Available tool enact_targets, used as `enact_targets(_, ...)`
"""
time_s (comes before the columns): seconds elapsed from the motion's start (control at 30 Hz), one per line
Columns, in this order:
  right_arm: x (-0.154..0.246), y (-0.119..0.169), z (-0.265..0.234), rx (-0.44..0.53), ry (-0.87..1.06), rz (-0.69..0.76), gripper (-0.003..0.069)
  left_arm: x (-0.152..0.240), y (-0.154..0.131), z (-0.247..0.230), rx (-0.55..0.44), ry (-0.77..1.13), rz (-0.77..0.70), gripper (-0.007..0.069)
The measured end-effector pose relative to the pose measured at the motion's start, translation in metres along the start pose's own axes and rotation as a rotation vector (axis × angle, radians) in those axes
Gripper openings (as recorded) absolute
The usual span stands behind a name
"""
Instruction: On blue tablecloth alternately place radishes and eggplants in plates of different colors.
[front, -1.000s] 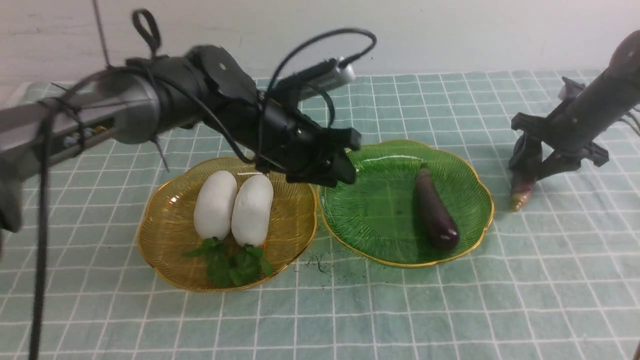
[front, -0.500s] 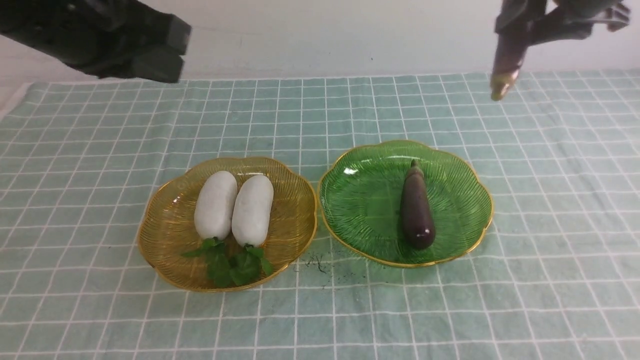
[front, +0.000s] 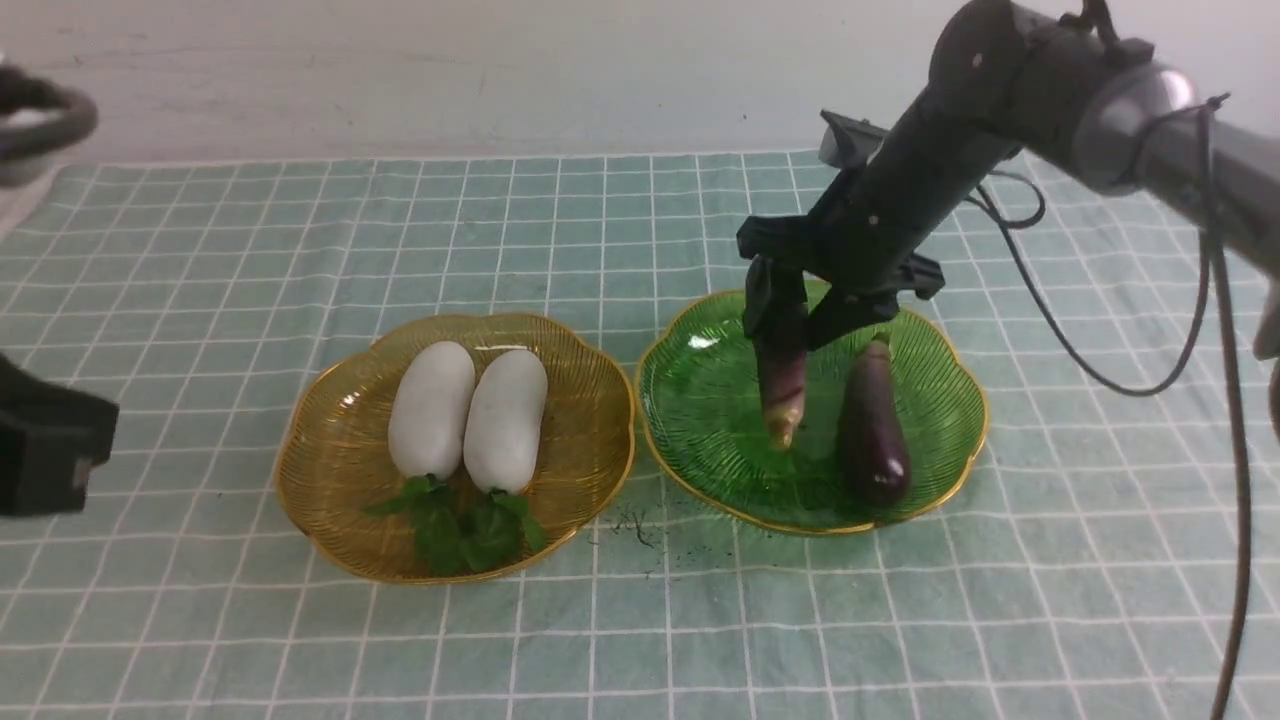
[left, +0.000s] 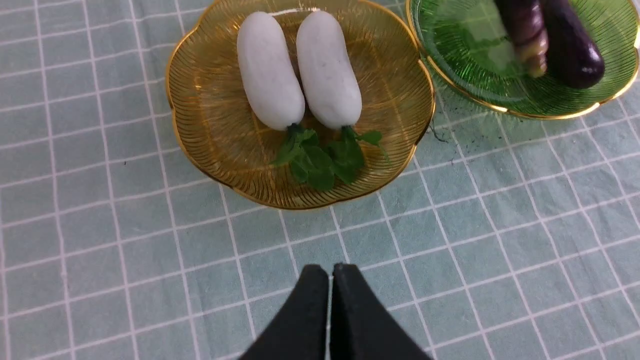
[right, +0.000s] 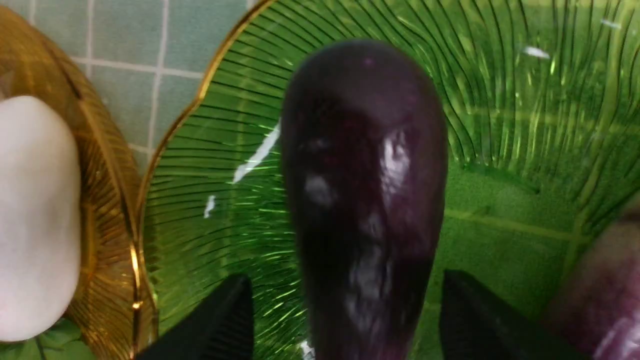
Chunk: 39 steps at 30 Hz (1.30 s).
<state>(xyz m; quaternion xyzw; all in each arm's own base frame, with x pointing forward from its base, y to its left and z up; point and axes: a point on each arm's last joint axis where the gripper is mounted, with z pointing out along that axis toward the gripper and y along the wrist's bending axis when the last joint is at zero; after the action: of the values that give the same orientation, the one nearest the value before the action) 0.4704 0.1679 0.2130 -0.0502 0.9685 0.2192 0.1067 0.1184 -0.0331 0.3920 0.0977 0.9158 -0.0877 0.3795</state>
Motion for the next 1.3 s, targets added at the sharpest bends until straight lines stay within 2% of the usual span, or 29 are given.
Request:
enact_targets(0.13,0.000,0.003,-0.013,0.014,-0.025,-0.010,0.0582,0.016,0.001,-0.009,-0.014,-0.029,-0.015,-0.0008)
enact_targets(0.2,0.002,0.008,-0.028,0.018,-0.047,-0.030,0.0583,0.018,0.001,-0.011,-0.020,-0.036,-0.015,-0.0008)
enact_targets(0.3,0.017,0.026,-0.084,0.021,-0.123,-0.105,0.0543,0.020,0.002,-0.012,-0.025,-0.039,-0.012,-0.0008)
enact_targets(0.43,0.054,0.045,-0.169,0.075,-0.253,-0.205,0.0423,0.019,0.002,-0.012,-0.026,-0.044,-0.013,-0.0008)
enact_targets(0.57,0.139,0.054,-0.268,0.170,-0.427,-0.288,0.0208,0.018,0.002,-0.012,-0.025,-0.059,-0.013,-0.0008)
enact_targets(0.6,0.159,0.053,-0.282,0.186,-0.463,-0.304,0.0132,0.018,0.002,-0.012,-0.021,-0.060,-0.015,-0.0008)
enact_targets(0.67,0.209,0.048,-0.306,0.201,-0.592,-0.337,0.0048,0.017,0.000,-0.012,-0.008,-0.067,-0.021,-0.0008)
enact_targets(0.7,0.236,0.043,-0.317,0.196,-0.732,-0.357,0.0012,0.017,0.000,-0.013,-0.004,-0.073,-0.023,-0.0008)
enact_targets(0.77,0.284,0.031,-0.319,0.174,-0.955,-0.385,-0.0007,0.014,0.000,-0.013,-0.002,-0.100,-0.024,-0.0008)
enact_targets(0.83,0.337,0.015,-0.318,0.122,-1.273,-0.418,-0.0013,0.012,-0.001,-0.013,0.005,-0.124,-0.027,-0.0008)
enact_targets(0.87,0.365,0.008,-0.320,-0.188,-1.317,-0.627,-0.0013,0.012,-0.001,-0.013,0.010,-0.129,-0.030,-0.0008)
enact_targets(0.9,0.391,-0.001,-0.314,0.066,-1.559,-0.448,-0.0013,0.011,-0.001,-0.013,0.012,-0.136,-0.031,-0.0008)
enact_targets(0.97,0.429,-0.016,-0.300,0.029,-1.725,-0.465,-0.0013,0.010,-0.001,-0.013,0.013,-0.143,-0.032,-0.0008)
enact_targets(1.0,0.436,-0.021,-0.292,0.023,-1.752,-0.467,-0.0013,0.010,-0.001,-0.012,0.013,-0.144,-0.032,-0.0008)
enact_targets(1.13,0.435,-0.027,-0.277,0.059,-1.693,-0.479,-0.0013,0.015,0.000,-0.003,0.017,-0.175,-0.042,-0.0008)
enact_targets(1.3,0.434,-0.028,-0.275,0.089,-1.677,-0.495,-0.0013,0.043,0.001,0.006,0.023,-0.206,-0.049,-0.0008)
